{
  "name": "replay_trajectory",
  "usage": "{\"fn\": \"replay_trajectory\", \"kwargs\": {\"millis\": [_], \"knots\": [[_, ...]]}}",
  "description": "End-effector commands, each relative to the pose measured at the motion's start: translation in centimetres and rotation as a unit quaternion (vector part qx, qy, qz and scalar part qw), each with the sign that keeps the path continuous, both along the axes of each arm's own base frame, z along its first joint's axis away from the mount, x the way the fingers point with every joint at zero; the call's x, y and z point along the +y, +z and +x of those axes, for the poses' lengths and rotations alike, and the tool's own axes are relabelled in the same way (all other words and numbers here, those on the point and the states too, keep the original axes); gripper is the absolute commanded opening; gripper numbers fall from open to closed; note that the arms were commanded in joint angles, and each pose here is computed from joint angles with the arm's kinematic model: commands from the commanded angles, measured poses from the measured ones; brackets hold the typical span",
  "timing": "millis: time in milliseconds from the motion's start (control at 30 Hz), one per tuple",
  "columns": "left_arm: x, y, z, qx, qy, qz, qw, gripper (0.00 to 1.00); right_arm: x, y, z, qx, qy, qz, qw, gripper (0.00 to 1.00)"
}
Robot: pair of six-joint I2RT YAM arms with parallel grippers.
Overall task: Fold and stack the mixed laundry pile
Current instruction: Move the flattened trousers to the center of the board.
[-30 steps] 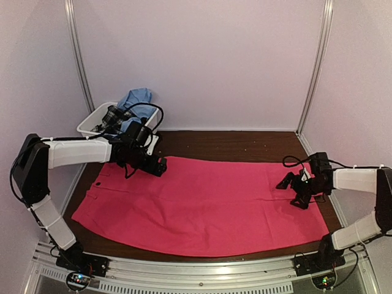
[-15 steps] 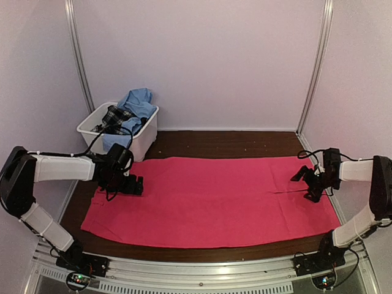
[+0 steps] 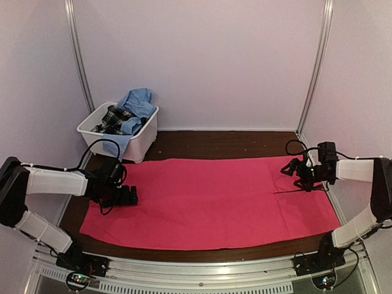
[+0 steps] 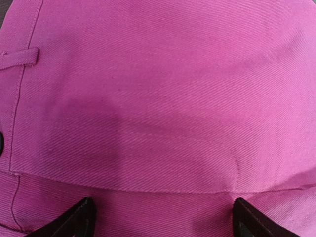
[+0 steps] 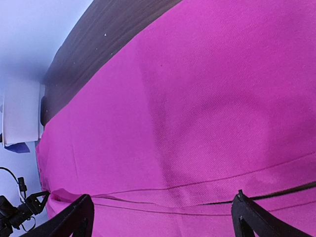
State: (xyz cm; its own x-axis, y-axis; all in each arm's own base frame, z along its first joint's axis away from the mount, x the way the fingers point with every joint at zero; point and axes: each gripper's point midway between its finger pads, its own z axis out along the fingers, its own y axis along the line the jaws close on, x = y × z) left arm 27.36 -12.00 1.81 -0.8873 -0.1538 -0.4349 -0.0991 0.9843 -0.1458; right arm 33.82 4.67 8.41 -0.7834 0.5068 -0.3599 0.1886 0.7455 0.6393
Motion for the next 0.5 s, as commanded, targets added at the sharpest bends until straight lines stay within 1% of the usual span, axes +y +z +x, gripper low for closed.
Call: {"fn": "replay_trajectory", "kwargs": {"millis": [0,100,167,333,467], "knots": [[1.9,-2.9,-5.5,0.101,0.031,0.006,0.994,0.98,1.8,-0.8,2.1,-0.017,0.041,-0.005,0.999,0.95],[2.0,-2.1,-5.4,0.092,0.034,0.006,0.995,0.98,2.6,-2.8,1.9,0.008,0.05,-0.004,0.999,0.92],[1.9,-1.9,-5.4,0.09,0.036,-0.001,0.995,0.98,2.5,-4.1,1.3,0.03,0.041,-0.007,0.999,0.9],[2.6,-2.3,-5.9,0.101,0.056,-0.02,0.993,0.98,1.3,-6.6,-1.4,0.083,0.004,-0.03,0.996,0.92],[3.3,-1.9,-5.6,0.089,0.072,-0.023,0.993,0.98,1.4,-7.9,-4.1,0.116,-0.006,-0.021,0.993,0.92]]}}
